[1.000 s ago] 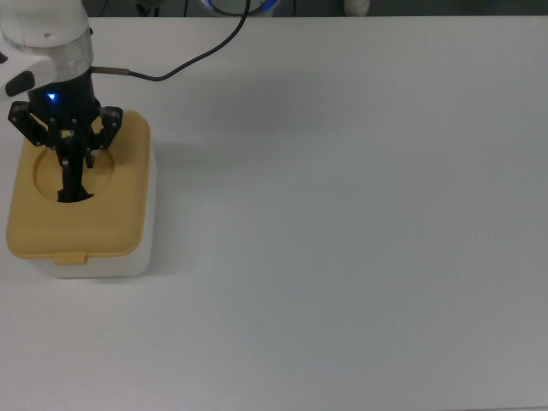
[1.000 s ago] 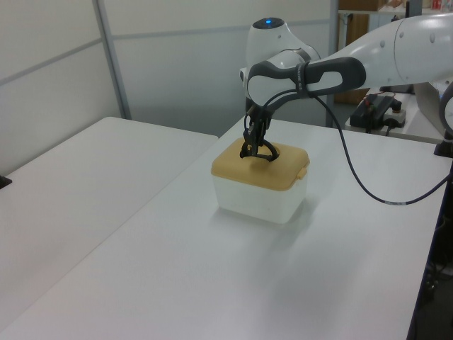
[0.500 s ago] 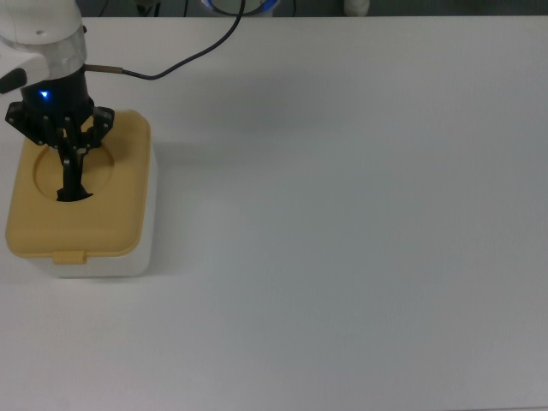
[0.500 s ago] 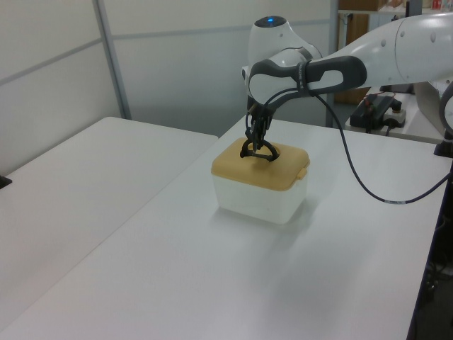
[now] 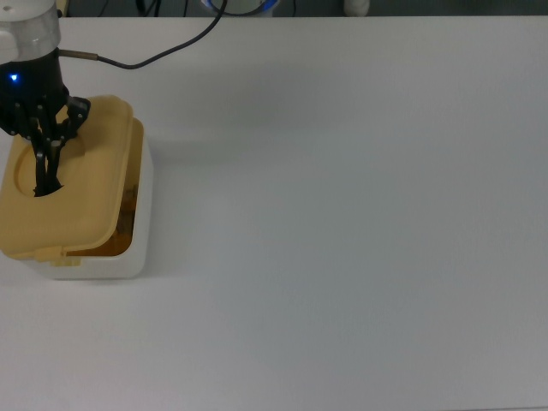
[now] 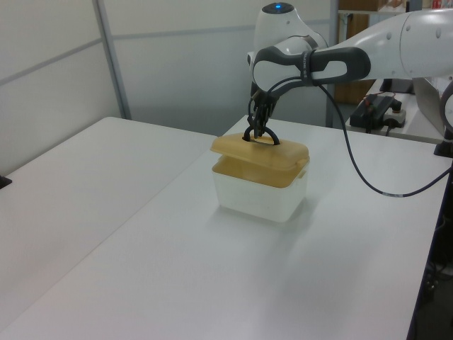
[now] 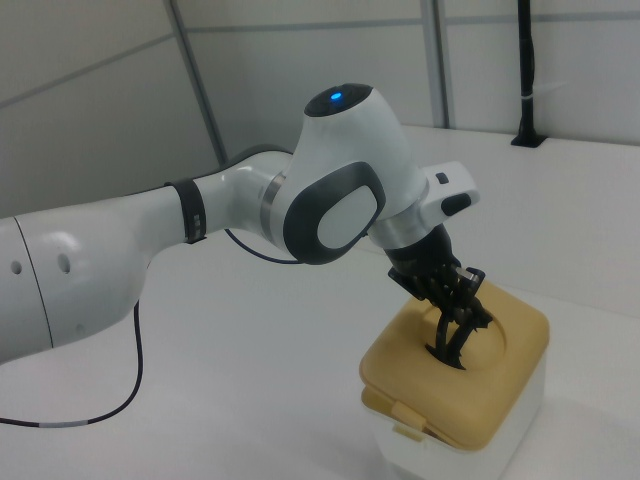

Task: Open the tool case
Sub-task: 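Lift the tan lid off the white case by its handle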

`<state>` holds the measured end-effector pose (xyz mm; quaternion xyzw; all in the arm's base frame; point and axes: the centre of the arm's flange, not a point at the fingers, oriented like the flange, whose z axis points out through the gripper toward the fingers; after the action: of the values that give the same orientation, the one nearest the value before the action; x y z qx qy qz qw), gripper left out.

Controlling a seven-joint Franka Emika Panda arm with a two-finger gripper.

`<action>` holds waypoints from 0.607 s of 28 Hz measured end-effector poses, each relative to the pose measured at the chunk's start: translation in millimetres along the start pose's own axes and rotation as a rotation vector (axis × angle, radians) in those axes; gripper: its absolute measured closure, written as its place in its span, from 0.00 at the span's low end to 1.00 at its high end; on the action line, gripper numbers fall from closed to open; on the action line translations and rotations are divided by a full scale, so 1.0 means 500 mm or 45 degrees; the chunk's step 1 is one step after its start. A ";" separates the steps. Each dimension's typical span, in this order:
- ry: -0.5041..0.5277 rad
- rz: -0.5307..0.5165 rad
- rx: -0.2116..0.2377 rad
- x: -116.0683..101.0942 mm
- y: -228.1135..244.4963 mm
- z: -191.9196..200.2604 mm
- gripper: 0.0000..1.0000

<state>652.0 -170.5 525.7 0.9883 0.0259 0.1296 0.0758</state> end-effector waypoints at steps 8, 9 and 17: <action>-0.001 -0.016 0.006 0.004 -0.012 0.003 0.89; -0.002 -0.019 0.007 0.004 -0.014 0.004 0.89; 0.010 -0.030 0.009 0.010 -0.022 -0.005 0.89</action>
<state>656.0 -158.9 527.5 0.9877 0.0383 0.1326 0.0737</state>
